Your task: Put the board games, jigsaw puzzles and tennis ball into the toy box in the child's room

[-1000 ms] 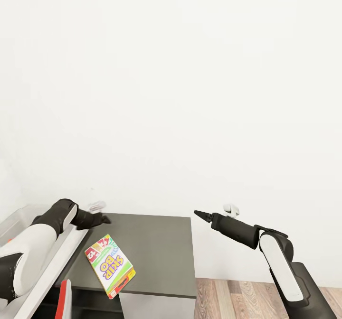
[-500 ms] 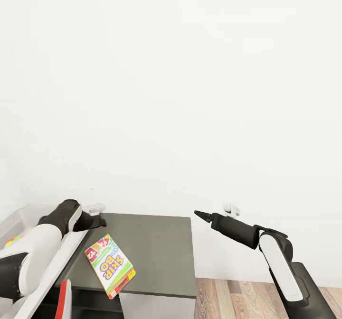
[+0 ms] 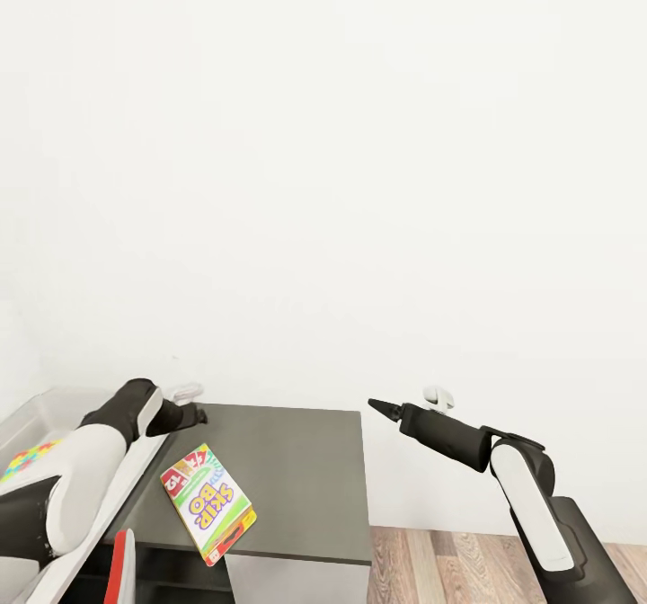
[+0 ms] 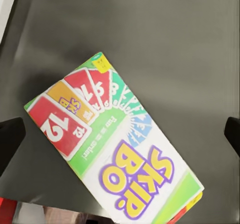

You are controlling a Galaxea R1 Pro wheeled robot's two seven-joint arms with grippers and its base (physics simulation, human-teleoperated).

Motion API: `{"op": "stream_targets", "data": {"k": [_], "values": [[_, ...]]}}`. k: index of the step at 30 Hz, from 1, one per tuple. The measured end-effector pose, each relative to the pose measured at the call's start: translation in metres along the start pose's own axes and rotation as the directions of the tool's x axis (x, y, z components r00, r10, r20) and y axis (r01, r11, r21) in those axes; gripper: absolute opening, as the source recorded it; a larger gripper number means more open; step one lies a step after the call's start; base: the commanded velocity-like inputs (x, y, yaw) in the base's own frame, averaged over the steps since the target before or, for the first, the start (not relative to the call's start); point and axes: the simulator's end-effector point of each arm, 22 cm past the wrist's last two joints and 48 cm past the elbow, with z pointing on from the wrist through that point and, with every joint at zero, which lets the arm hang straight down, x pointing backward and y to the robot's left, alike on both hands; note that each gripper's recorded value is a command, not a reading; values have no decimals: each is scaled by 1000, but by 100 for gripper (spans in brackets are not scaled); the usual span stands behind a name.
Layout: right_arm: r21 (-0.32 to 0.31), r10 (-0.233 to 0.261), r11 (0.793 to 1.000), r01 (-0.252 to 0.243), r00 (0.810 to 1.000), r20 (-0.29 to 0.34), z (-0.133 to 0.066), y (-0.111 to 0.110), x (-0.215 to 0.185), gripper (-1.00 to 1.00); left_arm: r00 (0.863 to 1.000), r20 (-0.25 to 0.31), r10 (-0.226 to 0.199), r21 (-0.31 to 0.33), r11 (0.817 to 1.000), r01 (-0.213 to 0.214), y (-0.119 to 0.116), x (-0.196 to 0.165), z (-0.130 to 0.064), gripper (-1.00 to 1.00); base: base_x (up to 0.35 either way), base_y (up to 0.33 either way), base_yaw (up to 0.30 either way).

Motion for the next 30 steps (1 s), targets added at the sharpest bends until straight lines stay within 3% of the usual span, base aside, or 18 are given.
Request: {"op": "stream_targets", "data": {"k": [6, 12, 30], "values": [[1, -1, 1000, 1, 1000, 2, -1, 0, -1, 100, 999, 11, -44, -33, 998, 45, 13, -2, -1, 100, 0, 0, 0], [6, 3, 1000, -3, 1000, 11, -3, -3, -4, 100, 996, 10, -90, -24, 996, 90, 13, 0, 0, 100, 0, 0, 0], [24, 27, 999, -27, 1000, 13, -1, -17, -4, 100, 995, -6, -98, -27, 995, 98, 13, 6, 12, 100, 0, 0, 0]]}}
